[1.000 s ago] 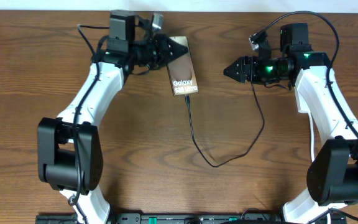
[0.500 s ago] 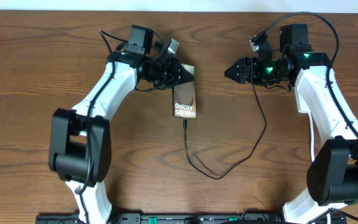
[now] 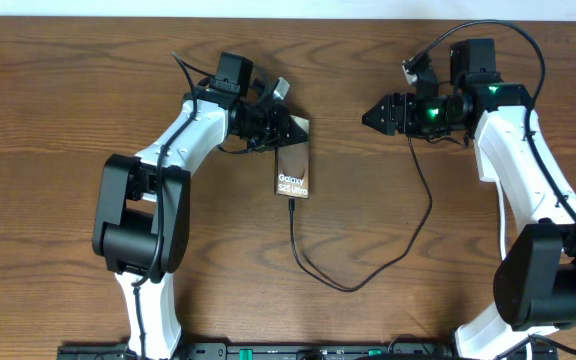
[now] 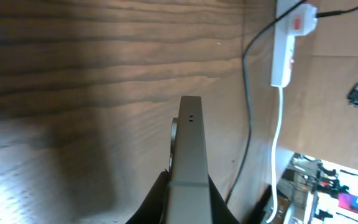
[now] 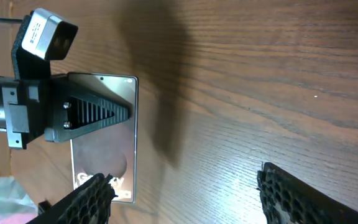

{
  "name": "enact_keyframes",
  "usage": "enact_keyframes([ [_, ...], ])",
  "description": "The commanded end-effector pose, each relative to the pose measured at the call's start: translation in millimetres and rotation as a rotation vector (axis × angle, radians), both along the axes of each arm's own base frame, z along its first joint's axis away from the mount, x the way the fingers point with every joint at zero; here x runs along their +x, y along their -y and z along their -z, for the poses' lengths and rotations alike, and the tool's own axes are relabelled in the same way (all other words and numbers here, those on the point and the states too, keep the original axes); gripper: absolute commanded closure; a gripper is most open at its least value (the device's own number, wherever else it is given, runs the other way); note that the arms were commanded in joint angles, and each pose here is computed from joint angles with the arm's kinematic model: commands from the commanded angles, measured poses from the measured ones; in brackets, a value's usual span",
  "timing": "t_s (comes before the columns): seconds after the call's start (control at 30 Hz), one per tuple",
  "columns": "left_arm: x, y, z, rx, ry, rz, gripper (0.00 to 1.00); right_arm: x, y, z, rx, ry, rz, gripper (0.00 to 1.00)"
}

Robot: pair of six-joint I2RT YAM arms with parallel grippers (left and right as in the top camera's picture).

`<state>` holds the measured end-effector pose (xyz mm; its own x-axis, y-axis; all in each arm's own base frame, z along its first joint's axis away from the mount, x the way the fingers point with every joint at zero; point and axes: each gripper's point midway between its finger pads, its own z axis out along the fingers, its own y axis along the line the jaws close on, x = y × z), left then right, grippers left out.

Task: Plug charger to phone and switch on socket
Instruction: 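Lower the phone with the left gripper onto the table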

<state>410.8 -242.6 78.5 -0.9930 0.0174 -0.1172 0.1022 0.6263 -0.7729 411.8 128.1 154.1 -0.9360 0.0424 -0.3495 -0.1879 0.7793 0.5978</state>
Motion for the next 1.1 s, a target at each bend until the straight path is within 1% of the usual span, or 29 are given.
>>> enact_keyframes([
  [0.0,6,2,3,0.021,0.029,0.009,0.93,0,-4,-14,-0.020,0.052,-0.022,0.25],
  [0.17,5,4,15,0.039,0.016,0.012,0.93,-2,-11,-14,-0.021,0.055,-0.040,0.24],
  [0.37,0,8,39,0.051,-0.036,0.023,0.93,-2,-13,-14,-0.022,0.056,-0.047,0.24],
  [0.57,1,9,41,0.055,-0.027,0.023,0.93,-2,-13,-14,-0.022,0.056,-0.047,0.24],
  [0.63,3,6,44,0.082,-0.022,0.012,0.93,-2,-13,-14,-0.022,0.057,-0.047,0.24],
  [0.83,3,6,49,0.100,-0.026,0.006,0.93,-2,-13,-14,-0.022,0.057,-0.048,0.24],
  [1.07,2,6,52,0.100,-0.062,-0.017,0.93,-3,-13,-14,-0.021,0.056,-0.048,0.23],
])
